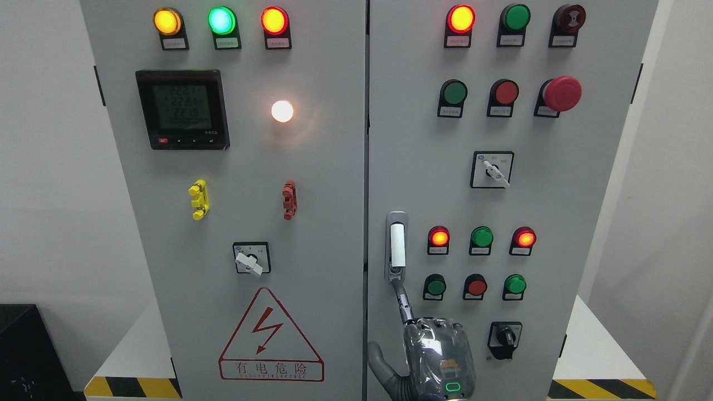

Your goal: Release door handle

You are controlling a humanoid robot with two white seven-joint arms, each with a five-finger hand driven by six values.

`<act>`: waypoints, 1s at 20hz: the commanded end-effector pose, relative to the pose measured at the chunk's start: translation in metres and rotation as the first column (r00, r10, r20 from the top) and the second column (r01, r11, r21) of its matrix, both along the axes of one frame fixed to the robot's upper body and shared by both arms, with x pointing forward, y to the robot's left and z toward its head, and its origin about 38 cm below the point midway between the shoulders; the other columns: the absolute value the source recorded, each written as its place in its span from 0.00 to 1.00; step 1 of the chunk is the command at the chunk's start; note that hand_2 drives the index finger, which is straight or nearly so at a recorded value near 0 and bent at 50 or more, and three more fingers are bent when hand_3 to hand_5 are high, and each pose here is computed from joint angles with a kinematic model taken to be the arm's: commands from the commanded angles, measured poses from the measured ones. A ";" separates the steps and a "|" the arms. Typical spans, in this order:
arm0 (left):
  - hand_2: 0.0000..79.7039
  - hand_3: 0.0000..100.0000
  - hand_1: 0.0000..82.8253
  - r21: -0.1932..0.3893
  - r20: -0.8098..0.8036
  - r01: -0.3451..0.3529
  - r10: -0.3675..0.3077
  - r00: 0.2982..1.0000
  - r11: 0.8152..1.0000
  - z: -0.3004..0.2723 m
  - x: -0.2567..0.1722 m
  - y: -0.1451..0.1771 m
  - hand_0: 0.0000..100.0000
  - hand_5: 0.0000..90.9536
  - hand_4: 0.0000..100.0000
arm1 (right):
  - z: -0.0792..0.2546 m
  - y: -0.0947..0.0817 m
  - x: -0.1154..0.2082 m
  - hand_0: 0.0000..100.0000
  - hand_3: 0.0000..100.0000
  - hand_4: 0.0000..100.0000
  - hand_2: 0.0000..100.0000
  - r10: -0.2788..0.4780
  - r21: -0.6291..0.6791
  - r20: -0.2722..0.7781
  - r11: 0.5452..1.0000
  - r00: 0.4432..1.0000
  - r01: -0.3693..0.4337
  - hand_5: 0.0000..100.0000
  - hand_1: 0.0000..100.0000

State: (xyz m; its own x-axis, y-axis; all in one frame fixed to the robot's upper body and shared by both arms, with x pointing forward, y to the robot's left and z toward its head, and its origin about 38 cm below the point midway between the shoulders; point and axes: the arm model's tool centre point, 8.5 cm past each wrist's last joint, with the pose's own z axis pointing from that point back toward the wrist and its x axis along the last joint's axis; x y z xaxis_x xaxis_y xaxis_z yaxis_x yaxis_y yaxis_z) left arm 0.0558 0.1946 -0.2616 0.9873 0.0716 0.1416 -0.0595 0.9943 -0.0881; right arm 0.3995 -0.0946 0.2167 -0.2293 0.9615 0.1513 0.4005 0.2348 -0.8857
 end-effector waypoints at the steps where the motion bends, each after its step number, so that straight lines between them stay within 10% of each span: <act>1: 0.03 0.09 0.00 0.002 0.020 0.021 -0.021 1.000 1.000 0.000 0.007 0.000 0.00 0.00 0.01 | 0.023 -0.003 -0.008 0.34 1.00 0.92 0.12 0.001 0.022 0.070 1.000 0.998 -0.003 0.97 0.32; 14: 0.03 0.09 0.00 0.002 0.020 0.021 -0.021 1.000 1.000 0.000 0.007 0.000 0.00 0.00 0.01 | 0.027 -0.003 -0.010 0.34 1.00 0.92 0.15 0.002 0.029 0.084 1.000 0.996 -0.004 0.97 0.32; 20: 0.03 0.09 0.00 0.002 0.020 0.021 -0.021 1.000 1.000 0.000 0.007 0.000 0.00 0.00 0.01 | 0.030 -0.004 -0.010 0.35 1.00 0.92 0.33 0.001 0.039 0.107 0.999 0.994 -0.005 0.97 0.32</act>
